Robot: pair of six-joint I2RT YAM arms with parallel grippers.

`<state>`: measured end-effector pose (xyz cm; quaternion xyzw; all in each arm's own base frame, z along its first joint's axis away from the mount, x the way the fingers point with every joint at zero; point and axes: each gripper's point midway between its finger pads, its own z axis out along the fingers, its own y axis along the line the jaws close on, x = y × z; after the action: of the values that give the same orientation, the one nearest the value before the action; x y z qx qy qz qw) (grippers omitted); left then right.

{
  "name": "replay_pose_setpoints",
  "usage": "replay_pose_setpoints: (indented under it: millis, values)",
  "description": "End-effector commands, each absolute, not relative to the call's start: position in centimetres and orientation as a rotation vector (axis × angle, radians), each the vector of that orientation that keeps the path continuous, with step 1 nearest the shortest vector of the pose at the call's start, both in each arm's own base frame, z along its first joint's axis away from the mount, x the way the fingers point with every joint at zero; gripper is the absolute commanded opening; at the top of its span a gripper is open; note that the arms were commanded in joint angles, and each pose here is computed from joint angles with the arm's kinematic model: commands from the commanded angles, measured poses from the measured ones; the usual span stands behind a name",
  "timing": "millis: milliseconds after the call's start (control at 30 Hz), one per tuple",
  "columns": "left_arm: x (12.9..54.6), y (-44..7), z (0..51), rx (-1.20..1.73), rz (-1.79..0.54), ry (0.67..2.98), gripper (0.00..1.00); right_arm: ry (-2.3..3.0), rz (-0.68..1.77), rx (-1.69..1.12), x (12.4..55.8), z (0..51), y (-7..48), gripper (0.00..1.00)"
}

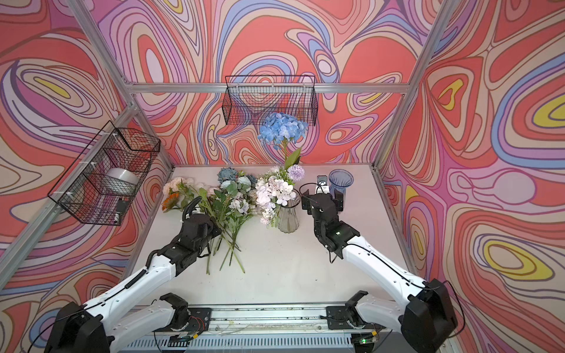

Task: Arrange the flowers into the vase
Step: 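Release the stems and draw the right gripper back while the left returns to the bunch, then grasp a stem at the far end of the bunch with the left gripper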

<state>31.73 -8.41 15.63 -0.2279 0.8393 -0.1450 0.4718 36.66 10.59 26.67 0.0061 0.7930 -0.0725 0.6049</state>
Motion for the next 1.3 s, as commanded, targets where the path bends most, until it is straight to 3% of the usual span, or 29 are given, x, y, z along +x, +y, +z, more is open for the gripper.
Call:
replay_pose_setpoints:
  millis: [0, 200, 300, 367, 533, 600, 1267]
  values:
    - [32.1, -8.8, 17.9, -0.494, -0.365, 2.030, 0.00, 1.821, -0.144, 0.023, 37.2, 27.3, 10.9, 0.98]
    - [33.2, -6.0, 18.2, -0.517, -0.209, 2.018, 0.00, 1.834, -0.136, 0.001, 37.2, 27.1, 11.3, 0.98]
    - [34.5, -3.7, 17.2, -0.627, -0.246, 2.038, 0.03, 1.836, -0.134, -0.011, 37.3, 27.1, 11.5, 0.98]
    - [35.4, -2.5, 16.8, -0.698, -0.311, 2.012, 0.10, 1.840, -0.133, -0.018, 37.4, 27.0, 11.6, 0.99]
    - [37.3, -0.9, 17.5, -0.780, -0.416, 1.912, 0.37, 1.845, -0.128, -0.028, 37.3, 26.8, 11.7, 0.98]
    - [37.9, -0.8, 17.6, -0.784, -0.423, 1.911, 0.42, 1.850, -0.135, -0.031, 37.4, 26.7, 11.6, 0.98]
    - [40.1, -0.4, 12.6, -0.903, -0.615, 1.975, 0.39, 1.839, -0.131, -0.017, 36.9, 27.0, 11.3, 0.98]
